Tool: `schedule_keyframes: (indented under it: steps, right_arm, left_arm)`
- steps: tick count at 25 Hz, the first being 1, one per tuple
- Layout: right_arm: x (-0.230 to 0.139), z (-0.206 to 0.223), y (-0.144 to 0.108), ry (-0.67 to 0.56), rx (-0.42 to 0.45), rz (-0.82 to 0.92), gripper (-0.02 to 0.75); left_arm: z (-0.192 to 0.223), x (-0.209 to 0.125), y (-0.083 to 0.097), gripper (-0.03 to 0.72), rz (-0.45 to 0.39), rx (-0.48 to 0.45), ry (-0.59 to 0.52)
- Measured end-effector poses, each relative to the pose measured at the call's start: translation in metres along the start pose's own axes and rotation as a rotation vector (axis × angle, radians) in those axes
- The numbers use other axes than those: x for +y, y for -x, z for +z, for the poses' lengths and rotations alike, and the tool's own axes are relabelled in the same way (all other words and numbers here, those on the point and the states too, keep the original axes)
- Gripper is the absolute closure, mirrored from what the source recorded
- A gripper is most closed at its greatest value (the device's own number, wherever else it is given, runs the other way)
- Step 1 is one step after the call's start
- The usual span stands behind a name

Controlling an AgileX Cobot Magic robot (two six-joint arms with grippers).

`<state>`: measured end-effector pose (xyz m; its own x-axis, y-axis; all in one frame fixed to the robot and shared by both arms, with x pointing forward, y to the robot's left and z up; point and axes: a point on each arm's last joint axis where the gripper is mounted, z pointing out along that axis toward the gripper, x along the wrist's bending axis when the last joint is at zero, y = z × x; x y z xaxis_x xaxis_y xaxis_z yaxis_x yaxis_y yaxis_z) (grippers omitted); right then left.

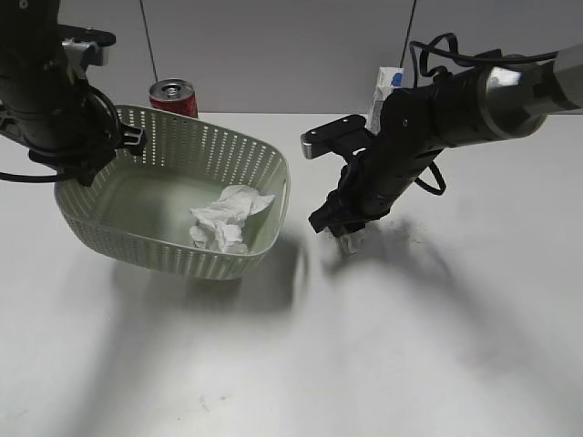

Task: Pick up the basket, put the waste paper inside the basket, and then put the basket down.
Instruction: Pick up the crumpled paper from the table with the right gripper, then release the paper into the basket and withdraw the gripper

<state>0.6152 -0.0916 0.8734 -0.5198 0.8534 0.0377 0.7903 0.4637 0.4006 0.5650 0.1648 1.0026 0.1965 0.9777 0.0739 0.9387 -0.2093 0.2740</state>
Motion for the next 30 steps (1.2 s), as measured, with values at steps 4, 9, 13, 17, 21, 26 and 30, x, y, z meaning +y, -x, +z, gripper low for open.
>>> schedule_keyframes:
  steps: [4,9,13,17,21,26,30]
  right_arm:
    - [0.000,-0.006,0.007,-0.024,-0.004,0.025,0.734]
    - [0.024,-0.064,0.019,0.099,-0.029,0.044,0.745]
    - [0.058,-0.148,0.005,0.345,-0.009,0.019,0.745]
    - [0.071,-0.188,-0.033,0.481,0.107,0.016,0.745]
    - [0.070,-0.173,-0.077,0.469,0.208,-0.002,0.745]
    - [0.061,-0.116,-0.112,0.374,0.240,-0.051,0.577]
    - [0.057,-0.097,-0.114,0.338,0.234,-0.064,0.172]
  left_arm:
    - [0.000,0.000,0.000,0.685,0.000,-0.001,0.004]
    - [0.000,0.000,0.000,0.685,0.000,-0.001,0.004]
    - [0.000,0.002,0.000,0.685,0.000,-0.005,0.017]
    - [0.000,0.002,0.001,0.685,-0.005,-0.013,0.019]
    - [0.000,0.002,0.003,0.685,-0.019,-0.031,0.018]
    - [0.000,0.002,0.006,0.685,-0.045,-0.065,0.019]
    - [0.000,0.002,0.007,0.685,-0.051,-0.073,0.018]
